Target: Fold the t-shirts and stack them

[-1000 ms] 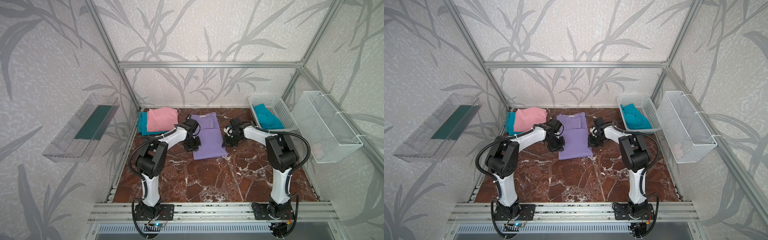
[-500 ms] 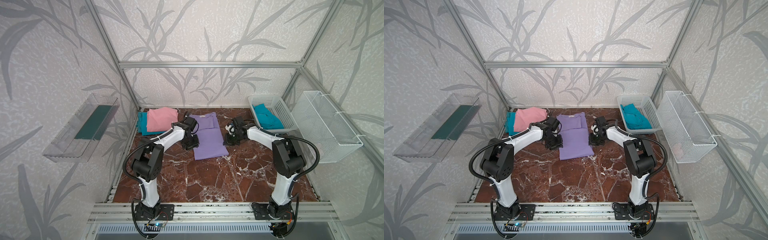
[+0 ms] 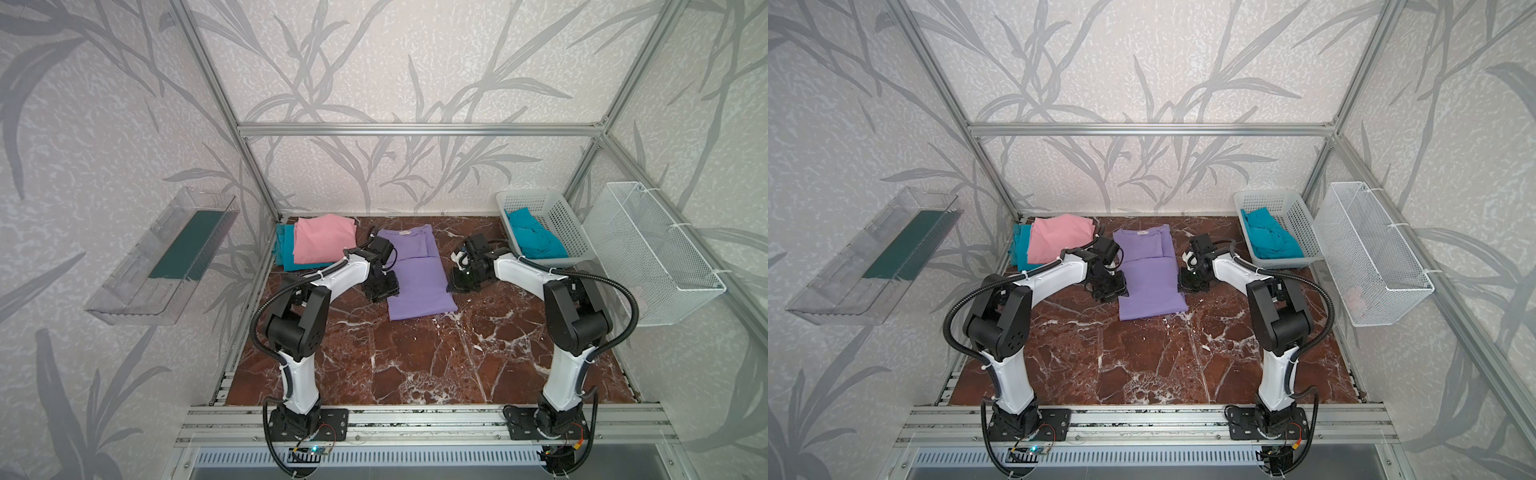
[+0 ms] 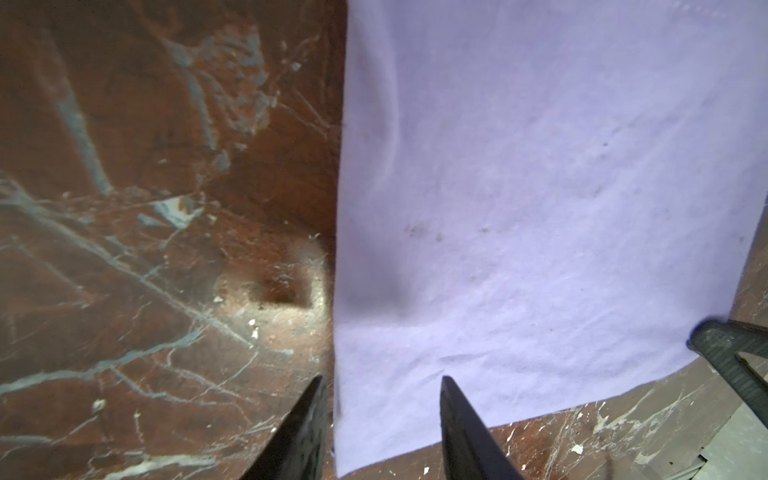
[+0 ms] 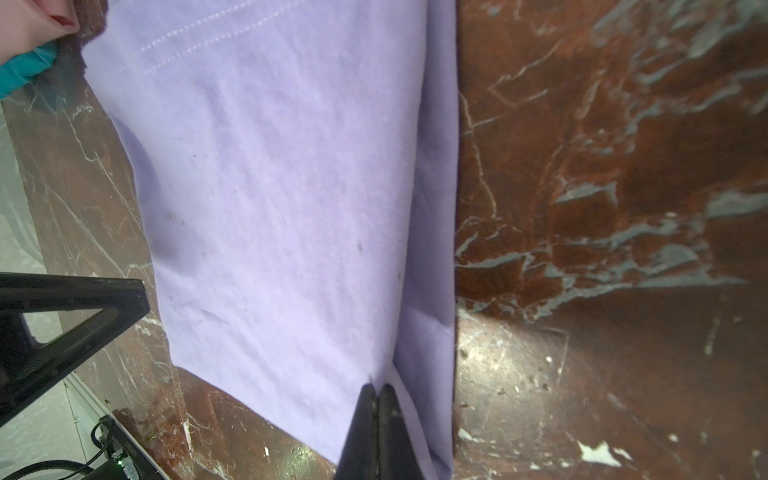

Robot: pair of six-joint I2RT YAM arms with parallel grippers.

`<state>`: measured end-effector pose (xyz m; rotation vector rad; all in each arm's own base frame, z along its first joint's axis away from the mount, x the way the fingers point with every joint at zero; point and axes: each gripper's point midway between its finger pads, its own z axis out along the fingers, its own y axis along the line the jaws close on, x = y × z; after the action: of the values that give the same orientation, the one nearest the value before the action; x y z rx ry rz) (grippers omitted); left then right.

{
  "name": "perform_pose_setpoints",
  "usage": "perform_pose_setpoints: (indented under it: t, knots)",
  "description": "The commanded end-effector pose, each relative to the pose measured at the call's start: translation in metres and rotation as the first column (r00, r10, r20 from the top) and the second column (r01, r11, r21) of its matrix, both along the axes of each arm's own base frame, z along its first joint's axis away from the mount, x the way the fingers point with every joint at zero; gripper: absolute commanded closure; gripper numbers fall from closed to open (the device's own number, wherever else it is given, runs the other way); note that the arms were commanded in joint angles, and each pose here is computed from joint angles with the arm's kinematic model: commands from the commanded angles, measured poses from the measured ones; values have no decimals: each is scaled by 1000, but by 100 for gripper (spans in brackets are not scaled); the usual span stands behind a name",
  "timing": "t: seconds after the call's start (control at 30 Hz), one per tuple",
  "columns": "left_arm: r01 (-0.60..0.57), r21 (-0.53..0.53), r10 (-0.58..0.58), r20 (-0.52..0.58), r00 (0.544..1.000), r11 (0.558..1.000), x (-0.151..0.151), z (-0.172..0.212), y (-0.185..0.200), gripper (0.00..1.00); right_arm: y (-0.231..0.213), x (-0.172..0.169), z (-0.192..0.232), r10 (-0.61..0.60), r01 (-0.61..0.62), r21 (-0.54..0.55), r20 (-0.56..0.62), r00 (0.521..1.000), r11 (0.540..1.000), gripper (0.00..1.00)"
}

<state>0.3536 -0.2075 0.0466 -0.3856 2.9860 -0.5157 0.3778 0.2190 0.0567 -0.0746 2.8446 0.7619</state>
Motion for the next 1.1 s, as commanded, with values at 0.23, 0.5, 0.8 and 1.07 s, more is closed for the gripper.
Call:
perform_pose_setpoints:
  t: [0.23,0.5,0.8,1.07]
  knots:
    - [-13,35,14,-48,999,999,1,-16,1,69,0,2,7,14,-14,-12,10,1000,1000,100]
    - [-17,14,17,-19,1000,1000,6,0,-3,76,0,0,8,15,-15,-11,7,1000,1000,100]
    - [-6,8,6,0,1000,1000,-3,13,-8,100,-2,-3,17,10,-10,-5,23,1000,1000,100]
    - [-8,30,7,43,999,1000,-24,30,-5,98,-8,-16,30,-10,10,5,48,999,1000,100]
